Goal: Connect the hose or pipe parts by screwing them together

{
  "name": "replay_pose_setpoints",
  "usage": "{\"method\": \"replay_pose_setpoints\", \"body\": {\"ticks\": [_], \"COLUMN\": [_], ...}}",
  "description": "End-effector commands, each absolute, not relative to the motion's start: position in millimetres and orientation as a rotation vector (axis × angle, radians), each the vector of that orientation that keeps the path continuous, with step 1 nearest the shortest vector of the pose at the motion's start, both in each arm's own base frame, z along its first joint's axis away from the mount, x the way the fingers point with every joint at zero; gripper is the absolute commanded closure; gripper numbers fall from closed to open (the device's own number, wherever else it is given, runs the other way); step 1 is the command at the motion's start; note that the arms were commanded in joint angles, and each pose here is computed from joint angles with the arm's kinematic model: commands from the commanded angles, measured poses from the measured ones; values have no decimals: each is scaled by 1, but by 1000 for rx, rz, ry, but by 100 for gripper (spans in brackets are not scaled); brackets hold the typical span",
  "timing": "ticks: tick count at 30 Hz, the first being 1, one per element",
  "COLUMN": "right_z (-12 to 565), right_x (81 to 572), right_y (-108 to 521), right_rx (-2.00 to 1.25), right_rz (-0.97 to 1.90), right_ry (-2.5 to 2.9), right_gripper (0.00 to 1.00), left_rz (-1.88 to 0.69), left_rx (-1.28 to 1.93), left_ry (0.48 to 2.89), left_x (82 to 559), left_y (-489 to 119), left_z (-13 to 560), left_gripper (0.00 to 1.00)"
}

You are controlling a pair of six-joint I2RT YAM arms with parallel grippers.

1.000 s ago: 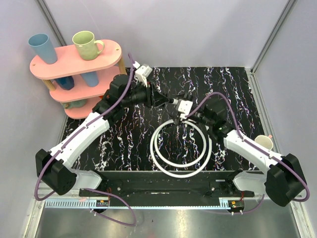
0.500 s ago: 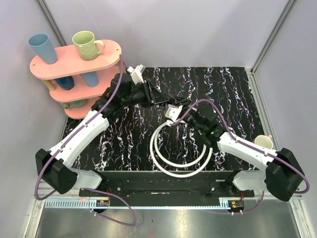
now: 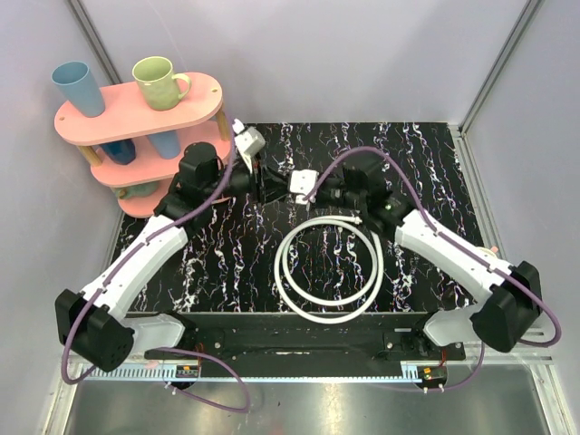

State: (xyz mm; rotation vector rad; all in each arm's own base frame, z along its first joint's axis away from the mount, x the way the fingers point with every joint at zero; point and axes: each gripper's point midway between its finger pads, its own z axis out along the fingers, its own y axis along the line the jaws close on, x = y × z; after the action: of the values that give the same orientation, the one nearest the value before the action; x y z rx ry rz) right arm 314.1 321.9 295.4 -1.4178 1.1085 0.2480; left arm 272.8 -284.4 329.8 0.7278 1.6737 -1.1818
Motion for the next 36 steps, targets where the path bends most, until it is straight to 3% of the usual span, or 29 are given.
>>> {"method": "replay_pose_setpoints", "body": {"ticks": [1, 7, 11, 12, 14, 15, 17, 23, 30, 36], "right_z": [298, 291, 293, 295, 301, 303, 307, 309, 320, 328], "right_x": [267, 290, 309, 315, 315, 319, 319, 326, 321, 320], "right_y": [344, 347, 332, 325, 315, 309, 303, 288, 299, 312], "right_rx": [-1542, -1511, -1380, -1345, -1305, -1275, -1256, -1163, -1179, -1170], "right_rz": [795, 828, 687, 632, 570, 523, 457, 151, -3, -20], "right_ry": [1078, 1183, 1251, 1262, 1229, 1231, 1171, 959, 858, 827], "right_gripper": [100, 99, 51, 41, 31, 15, 0, 0, 7, 19], "left_rz": [-1055, -949, -927, -926, -941, -954, -980, -1228, -1513, -1609], "left_rx": [1446, 1450, 1144, 930, 734, 566, 421, -77, -338, -417], "left_ry": [997, 1124, 1344, 1431, 1515, 1599, 1674, 2003, 2035, 2057], "left_x": [195, 218, 260, 280, 291, 301, 310, 313, 295, 286], "left_y": [-294, -288, -283, -278, -269, -263, -258, -249, -258, -261], "left_z": [327, 316, 328, 340, 347, 347, 356, 349, 360, 366], "left_gripper": [100, 100, 100, 100, 100, 100, 100, 100, 100, 100]}}
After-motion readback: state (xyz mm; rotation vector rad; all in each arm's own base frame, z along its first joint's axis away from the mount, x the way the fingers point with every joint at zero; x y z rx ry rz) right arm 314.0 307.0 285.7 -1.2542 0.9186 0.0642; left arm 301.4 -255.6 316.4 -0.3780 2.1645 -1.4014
